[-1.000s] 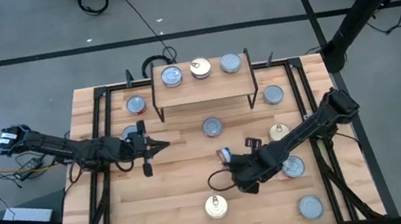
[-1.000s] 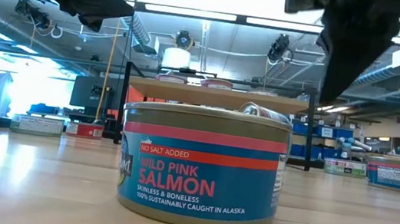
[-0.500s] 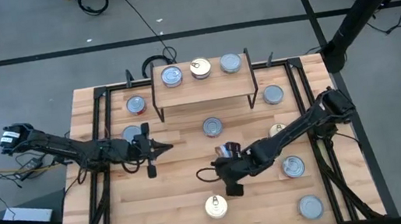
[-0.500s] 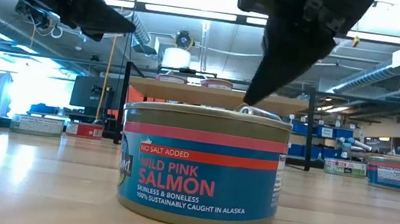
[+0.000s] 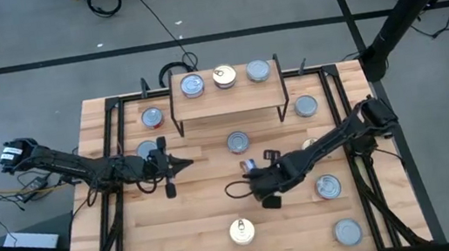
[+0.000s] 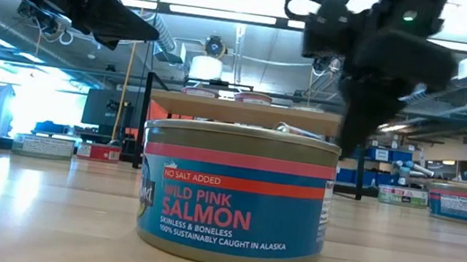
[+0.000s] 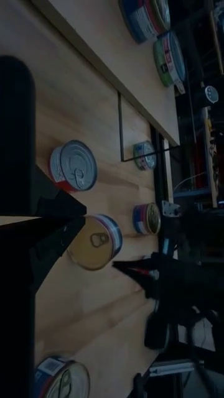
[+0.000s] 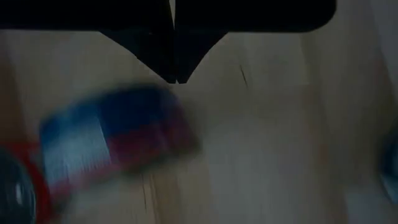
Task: Stack canned seafood by type on shelf
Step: Stack the blue pink tuna can on top of the blue pink tuna can on the shelf
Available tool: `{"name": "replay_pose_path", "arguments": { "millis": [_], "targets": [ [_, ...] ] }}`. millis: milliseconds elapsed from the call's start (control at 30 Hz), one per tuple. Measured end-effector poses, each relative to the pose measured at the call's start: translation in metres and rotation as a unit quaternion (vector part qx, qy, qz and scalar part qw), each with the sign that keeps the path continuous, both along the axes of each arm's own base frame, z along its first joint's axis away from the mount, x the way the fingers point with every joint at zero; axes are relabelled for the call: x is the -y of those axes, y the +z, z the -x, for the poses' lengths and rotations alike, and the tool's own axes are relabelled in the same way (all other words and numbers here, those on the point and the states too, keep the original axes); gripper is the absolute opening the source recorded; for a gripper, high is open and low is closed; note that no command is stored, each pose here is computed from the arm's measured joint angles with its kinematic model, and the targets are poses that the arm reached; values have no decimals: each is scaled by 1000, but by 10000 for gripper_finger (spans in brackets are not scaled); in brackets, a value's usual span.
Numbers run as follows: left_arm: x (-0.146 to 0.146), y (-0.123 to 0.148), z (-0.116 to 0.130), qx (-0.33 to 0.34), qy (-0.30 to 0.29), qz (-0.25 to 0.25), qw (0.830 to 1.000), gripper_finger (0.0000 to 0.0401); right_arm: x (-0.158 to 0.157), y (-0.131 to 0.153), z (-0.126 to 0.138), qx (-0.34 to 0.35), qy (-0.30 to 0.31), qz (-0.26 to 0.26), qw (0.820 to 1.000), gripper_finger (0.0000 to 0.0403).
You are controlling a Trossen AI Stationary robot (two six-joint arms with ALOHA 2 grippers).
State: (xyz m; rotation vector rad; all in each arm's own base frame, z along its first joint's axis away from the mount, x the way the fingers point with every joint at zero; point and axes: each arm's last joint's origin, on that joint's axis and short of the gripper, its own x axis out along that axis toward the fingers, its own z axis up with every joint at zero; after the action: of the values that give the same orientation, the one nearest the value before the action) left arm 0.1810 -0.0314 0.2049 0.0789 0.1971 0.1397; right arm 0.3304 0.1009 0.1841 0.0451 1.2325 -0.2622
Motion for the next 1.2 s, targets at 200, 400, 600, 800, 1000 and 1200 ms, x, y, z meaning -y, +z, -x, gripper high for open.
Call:
{"name": "replay_pose_path", "arguments": {
  "millis": [200,400,600,800,1000,1200],
  "targets": [
    [0,0,0,0,4,1,1000,4,1,4,-13,55,49,-10,997,3],
    [-1,0,0,3,13,3,1000,4,6,15,5,-37,46,10,998,2],
    [-1,0,0,5,25,7,1000,5,21,-3,3,-42,52,34,997,2],
    [-2,1,0,7,42,4,999,5,24,-8,-11,26,89,13,996,3],
    [-3,1,0,7,51,4,999,5,22,2,-17,64,151,16,986,6],
    [-3,-1,1,3,53,14,999,6,26,27,-13,37,164,87,982,39]
  ]
}}
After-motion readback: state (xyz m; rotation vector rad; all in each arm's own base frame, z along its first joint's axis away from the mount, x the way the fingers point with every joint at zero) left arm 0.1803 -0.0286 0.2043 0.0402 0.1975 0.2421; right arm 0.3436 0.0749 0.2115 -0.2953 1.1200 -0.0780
